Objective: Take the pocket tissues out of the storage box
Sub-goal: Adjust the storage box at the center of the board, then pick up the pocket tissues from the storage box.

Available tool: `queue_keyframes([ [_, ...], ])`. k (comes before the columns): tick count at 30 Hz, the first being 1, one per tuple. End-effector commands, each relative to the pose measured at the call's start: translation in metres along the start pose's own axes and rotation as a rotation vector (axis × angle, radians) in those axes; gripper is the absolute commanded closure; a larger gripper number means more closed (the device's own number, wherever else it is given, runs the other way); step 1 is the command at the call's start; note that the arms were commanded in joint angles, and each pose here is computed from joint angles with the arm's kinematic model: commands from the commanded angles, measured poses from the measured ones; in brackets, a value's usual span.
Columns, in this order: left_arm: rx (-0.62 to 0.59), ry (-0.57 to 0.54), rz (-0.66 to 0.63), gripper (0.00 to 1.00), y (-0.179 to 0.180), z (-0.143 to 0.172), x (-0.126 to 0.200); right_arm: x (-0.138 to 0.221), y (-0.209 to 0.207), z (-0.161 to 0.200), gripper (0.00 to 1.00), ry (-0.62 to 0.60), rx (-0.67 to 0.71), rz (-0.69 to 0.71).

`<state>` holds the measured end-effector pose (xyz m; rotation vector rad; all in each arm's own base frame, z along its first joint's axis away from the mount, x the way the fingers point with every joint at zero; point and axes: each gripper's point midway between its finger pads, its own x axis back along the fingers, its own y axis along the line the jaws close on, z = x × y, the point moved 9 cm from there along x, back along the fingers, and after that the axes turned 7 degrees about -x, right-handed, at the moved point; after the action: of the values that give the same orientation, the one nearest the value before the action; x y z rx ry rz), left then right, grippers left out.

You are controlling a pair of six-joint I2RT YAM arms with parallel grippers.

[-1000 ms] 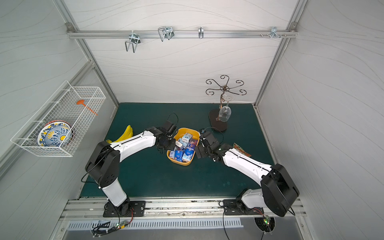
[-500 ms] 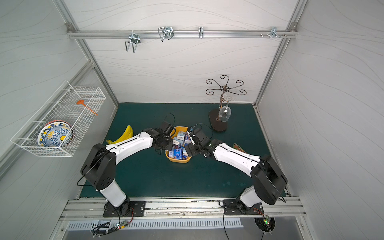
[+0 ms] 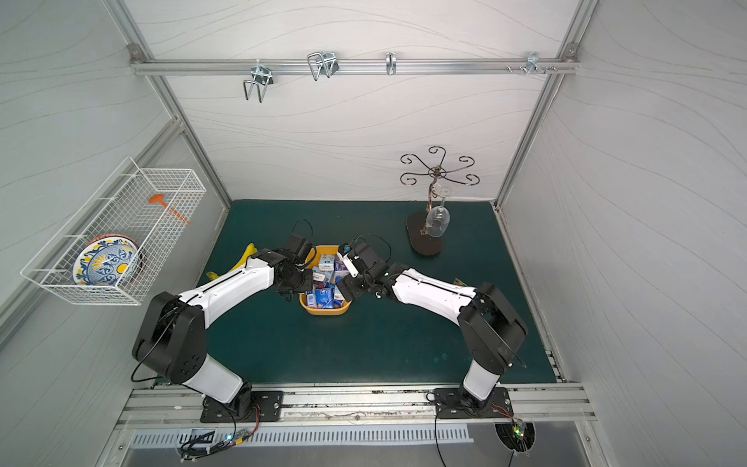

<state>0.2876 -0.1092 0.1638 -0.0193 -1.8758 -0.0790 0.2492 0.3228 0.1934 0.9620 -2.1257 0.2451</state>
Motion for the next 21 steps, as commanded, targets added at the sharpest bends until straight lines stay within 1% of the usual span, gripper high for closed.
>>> queue_keyframes([
  [1,-0.016,0.011,-0.062,0.95,0.008,-0.001,0.000,-0.011,0.017,-0.011,0.06,-0.013,0.054,-0.069],
  [3,-0.015,0.011,-0.072,0.94,0.011,-0.001,0.000,-0.016,0.021,-0.016,0.06,-0.014,0.066,-0.084],
  [5,-0.008,0.012,-0.070,0.84,0.013,-0.002,0.001,-0.020,0.022,-0.018,0.07,-0.011,0.074,-0.091],
  [7,0.005,0.011,-0.075,0.70,0.018,-0.002,0.002,-0.023,0.023,-0.021,0.07,-0.013,0.082,-0.102],
  [9,0.021,-0.004,-0.067,0.63,0.020,-0.004,0.007,-0.026,0.025,-0.022,0.07,-0.015,0.087,-0.116],
  [13,0.085,-0.038,-0.025,0.59,0.028,-0.007,0.016,-0.032,0.031,-0.026,0.08,0.000,0.113,-0.154],
  [17,0.177,-0.093,-0.002,0.59,0.038,-0.008,0.028,-0.042,0.036,-0.030,0.10,0.017,0.144,-0.177],
  [19,0.231,-0.108,0.017,0.59,0.043,-0.010,0.032,-0.048,0.038,-0.032,0.12,0.028,0.154,-0.185],
  [21,0.258,-0.123,0.024,0.59,0.046,-0.012,0.036,-0.053,0.040,-0.034,0.15,0.039,0.160,-0.193],
])
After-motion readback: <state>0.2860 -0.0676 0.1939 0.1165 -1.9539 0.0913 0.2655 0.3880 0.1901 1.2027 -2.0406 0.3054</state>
